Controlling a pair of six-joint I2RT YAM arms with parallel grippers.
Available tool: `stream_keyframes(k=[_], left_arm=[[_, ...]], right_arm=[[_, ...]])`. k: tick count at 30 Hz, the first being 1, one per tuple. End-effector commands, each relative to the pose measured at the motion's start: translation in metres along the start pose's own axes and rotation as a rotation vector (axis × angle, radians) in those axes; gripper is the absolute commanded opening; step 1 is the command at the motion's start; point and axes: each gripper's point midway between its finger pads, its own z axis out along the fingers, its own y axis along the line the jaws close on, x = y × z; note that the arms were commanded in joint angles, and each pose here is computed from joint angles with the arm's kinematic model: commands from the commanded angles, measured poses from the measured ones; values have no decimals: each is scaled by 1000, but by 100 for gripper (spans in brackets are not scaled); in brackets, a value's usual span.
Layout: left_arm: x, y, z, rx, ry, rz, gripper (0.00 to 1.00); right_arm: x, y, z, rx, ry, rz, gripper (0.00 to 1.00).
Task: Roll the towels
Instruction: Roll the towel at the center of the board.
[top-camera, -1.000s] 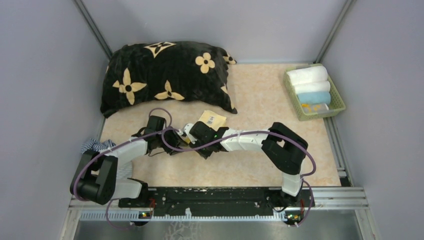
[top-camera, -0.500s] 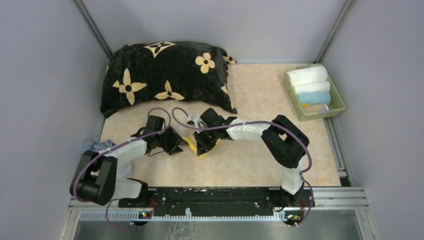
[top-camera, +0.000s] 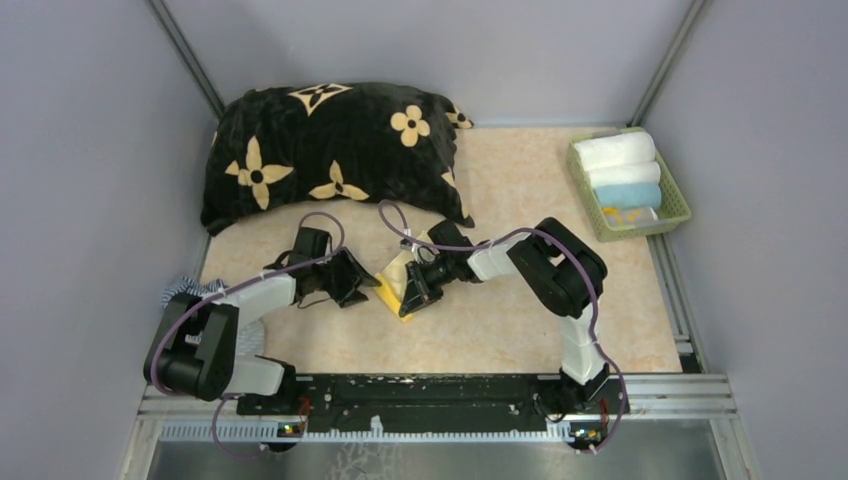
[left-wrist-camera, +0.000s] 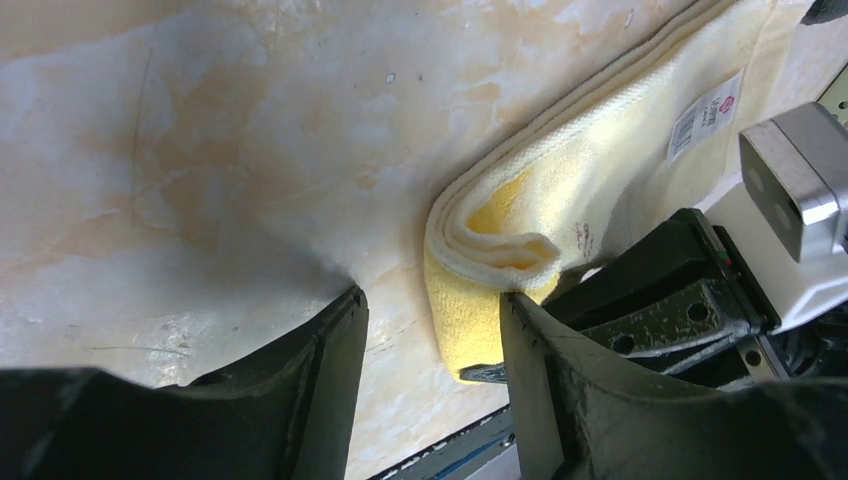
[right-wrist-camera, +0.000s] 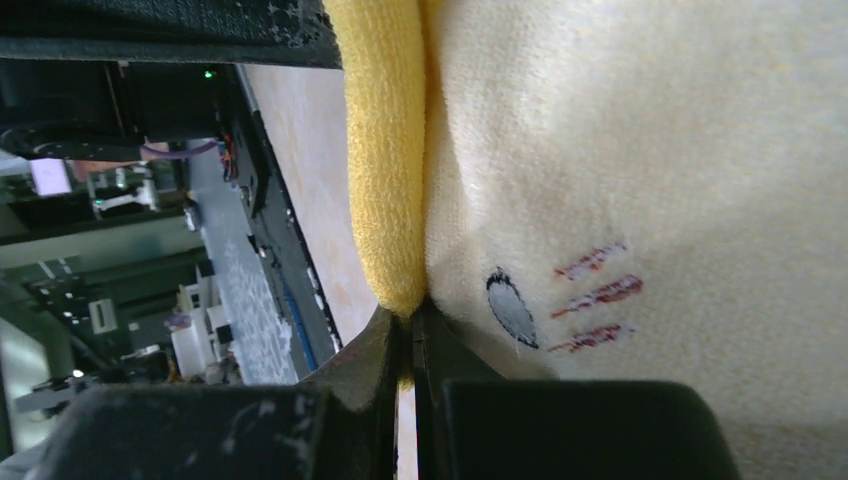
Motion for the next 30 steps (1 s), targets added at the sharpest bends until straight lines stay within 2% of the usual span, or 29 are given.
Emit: stream_keyframes(k=[1, 5, 9, 14, 16, 18, 23, 30], left_arm=[[-8, 14, 6, -66, -31, 21, 59], [-6, 21, 13, -91, -7, 16, 57], [-2, 29, 19, -118, 13, 5, 53], [0, 41, 20, -161, 10, -9, 48], [1, 45, 20, -172, 12, -15, 47], [3, 48, 20, -181, 17, -24, 47], [6, 51, 21, -188, 23, -34, 45], [8, 54, 20, -189, 24, -31, 45]], right_arm=[[-6, -2, -2, -83, -34, 62, 0], [-6, -7, -3, -56, -31, 69, 1], [-17, -8, -11, 28, -53, 30, 7], [-34, -2, -39, 226, -106, -67, 22], [-40, 0, -51, 346, -125, -136, 30], [-45, 7, -61, 459, -134, -238, 34], [-46, 32, -64, 632, -152, -431, 35], [-30, 60, -27, 633, -78, -619, 34]])
